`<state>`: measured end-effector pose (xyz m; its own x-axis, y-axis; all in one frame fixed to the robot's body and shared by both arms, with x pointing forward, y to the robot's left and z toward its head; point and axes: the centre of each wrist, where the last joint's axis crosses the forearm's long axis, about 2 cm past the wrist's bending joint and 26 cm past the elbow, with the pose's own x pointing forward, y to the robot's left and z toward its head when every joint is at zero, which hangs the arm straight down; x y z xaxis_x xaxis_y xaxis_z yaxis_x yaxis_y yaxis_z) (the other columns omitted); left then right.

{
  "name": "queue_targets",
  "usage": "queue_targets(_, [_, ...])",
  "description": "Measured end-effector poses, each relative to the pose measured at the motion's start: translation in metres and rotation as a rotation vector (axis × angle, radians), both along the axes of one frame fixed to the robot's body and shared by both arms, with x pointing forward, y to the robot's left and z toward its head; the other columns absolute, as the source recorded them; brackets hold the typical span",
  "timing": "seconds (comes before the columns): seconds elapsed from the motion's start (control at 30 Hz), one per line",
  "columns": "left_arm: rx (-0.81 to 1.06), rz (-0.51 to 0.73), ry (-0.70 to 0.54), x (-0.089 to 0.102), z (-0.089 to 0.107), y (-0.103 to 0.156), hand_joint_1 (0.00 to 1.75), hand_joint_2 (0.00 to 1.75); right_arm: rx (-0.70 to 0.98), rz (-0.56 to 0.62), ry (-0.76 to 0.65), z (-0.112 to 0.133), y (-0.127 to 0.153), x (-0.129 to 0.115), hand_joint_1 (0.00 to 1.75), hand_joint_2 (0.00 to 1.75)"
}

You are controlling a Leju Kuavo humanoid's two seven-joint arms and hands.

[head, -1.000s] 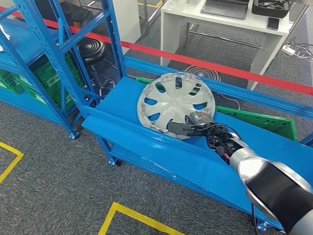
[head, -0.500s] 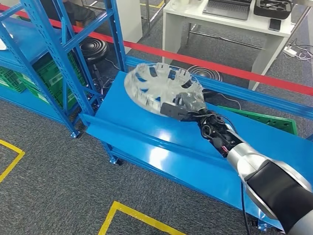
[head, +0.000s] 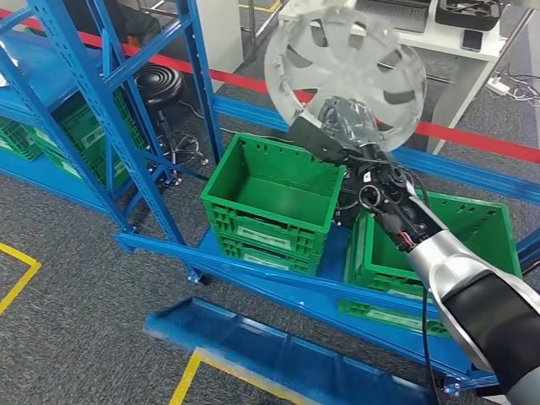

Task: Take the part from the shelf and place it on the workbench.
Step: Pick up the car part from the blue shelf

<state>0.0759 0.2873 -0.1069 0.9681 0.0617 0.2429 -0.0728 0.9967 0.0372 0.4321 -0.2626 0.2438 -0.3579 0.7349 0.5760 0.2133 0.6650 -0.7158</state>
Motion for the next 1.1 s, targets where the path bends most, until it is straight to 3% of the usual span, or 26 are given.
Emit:
queue_targets(0.7, [-0.002,0.006,0.007,-0.001,0.000,-0.001,0.00,1.75,0.087,0.087,-0.123,0.013,0.011,-0.016,1.75,1.75])
queue_targets(0.9, [-0.002,0.011,0.012,-0.004,-0.001,-0.001,0.00,1.75,0.196,0.238,-0.089,0.011,0.019,-0.023,1.75,1.75])
queue_targets(1.1, [-0.003,0.018,0.012,-0.004,-0.001,-0.001,0.00,1.75,0.394,0.471,-0.047,0.002,0.048,-0.042,1.75,1.75])
